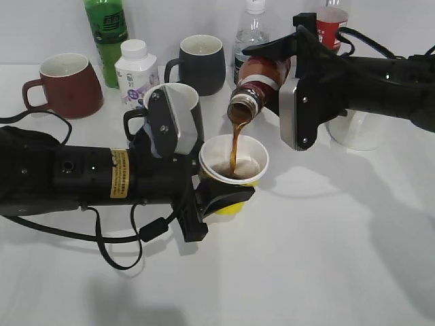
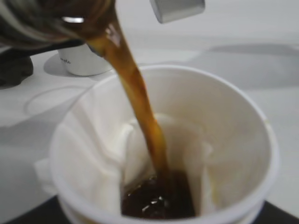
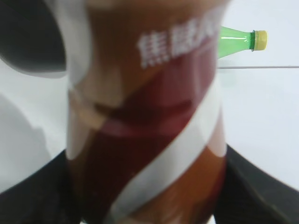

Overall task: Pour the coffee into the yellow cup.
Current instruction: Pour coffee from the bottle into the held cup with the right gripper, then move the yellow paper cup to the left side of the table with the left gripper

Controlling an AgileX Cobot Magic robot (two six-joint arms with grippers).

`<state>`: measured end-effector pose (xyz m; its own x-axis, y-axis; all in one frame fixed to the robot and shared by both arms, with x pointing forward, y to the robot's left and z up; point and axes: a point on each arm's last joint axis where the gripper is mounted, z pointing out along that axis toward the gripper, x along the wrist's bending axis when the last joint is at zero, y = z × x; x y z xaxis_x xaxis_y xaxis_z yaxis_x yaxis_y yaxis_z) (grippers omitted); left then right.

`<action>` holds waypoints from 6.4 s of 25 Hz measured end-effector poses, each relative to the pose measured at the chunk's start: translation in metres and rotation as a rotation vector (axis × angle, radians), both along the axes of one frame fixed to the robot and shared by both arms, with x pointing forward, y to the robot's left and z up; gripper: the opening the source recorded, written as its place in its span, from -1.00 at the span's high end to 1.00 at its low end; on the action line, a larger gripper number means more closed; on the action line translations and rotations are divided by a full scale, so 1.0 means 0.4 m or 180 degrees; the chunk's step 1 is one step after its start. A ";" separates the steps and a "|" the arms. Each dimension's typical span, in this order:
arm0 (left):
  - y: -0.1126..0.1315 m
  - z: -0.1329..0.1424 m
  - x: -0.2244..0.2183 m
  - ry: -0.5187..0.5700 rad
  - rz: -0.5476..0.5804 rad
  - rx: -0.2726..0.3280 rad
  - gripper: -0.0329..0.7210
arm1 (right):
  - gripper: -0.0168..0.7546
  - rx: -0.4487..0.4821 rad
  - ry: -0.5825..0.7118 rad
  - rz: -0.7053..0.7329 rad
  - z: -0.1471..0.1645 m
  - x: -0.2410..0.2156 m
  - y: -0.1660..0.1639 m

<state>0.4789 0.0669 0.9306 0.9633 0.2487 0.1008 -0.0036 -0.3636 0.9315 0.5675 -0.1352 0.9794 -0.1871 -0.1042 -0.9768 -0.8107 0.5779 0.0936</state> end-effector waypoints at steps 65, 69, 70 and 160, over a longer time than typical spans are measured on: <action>-0.004 0.003 -0.010 -0.0041 -0.0168 -0.0041 -0.09 | -0.35 -0.0208 -0.0280 0.0043 -0.001 0.001 -0.001; -0.004 0.003 -0.010 -0.0041 -0.0168 -0.0041 -0.09 | -0.35 -0.0217 -0.0293 0.0046 -0.001 0.001 -0.001; -0.004 0.003 -0.010 -0.0041 -0.0168 -0.0041 -0.09 | -0.35 -0.0218 -0.0295 0.0046 -0.001 0.001 -0.001; 0.413 0.087 0.098 0.0061 0.2551 -0.0425 -0.09 | -0.35 0.2718 0.2977 -0.1441 0.007 0.042 -0.036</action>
<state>0.5182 0.2321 0.9656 0.4886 0.8725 0.0069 0.2271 -0.1348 0.9645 0.5844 -0.1497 0.9822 -0.6703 0.7167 -0.1924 0.0002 0.2594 0.9658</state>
